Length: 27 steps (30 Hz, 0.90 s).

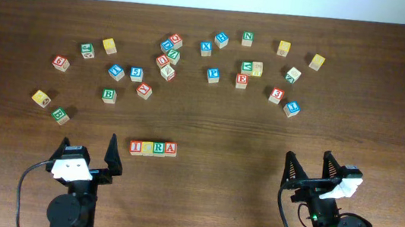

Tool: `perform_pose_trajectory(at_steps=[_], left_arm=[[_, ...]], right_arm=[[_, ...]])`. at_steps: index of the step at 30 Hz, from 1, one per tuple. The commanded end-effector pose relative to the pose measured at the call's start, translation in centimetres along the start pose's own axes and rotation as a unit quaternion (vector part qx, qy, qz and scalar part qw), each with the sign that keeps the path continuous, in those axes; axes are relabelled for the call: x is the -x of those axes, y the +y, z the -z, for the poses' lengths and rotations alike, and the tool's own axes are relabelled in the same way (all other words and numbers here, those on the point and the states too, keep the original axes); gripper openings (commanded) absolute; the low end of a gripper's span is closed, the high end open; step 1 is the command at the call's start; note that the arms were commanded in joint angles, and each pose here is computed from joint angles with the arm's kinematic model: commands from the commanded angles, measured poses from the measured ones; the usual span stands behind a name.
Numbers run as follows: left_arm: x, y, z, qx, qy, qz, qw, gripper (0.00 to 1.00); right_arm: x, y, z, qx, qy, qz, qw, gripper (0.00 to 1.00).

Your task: Spell out ICRA

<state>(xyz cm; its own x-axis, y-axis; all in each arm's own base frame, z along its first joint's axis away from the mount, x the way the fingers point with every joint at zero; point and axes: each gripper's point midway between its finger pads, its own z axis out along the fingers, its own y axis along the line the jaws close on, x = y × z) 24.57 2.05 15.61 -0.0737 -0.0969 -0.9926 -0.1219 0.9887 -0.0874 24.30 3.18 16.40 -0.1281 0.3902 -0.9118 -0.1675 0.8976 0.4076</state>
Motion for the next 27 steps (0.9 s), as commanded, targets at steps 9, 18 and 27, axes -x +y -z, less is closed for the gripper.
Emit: perform_pose_trajectory(at_steps=[9, 18, 27], left_arm=[[0.0, -0.2, 0.0, -0.006, 0.0, -0.006, 1.0, 0.99], [0.0, -0.2, 0.0, -0.006, 0.0, -0.006, 1.0, 0.99], [0.0, -0.2, 0.0, -0.006, 0.0, -0.006, 1.0, 0.99]], right_arm=[[-0.3, 0.1, 0.0, 0.002, 0.003, 0.005, 1.0, 0.98], [0.1, -1.0, 0.0, -0.029, -0.008, 0.005, 1.0, 0.98], [0.4, -2.1, 0.1, -0.063, -0.008, 0.161, 0.985, 0.98]])
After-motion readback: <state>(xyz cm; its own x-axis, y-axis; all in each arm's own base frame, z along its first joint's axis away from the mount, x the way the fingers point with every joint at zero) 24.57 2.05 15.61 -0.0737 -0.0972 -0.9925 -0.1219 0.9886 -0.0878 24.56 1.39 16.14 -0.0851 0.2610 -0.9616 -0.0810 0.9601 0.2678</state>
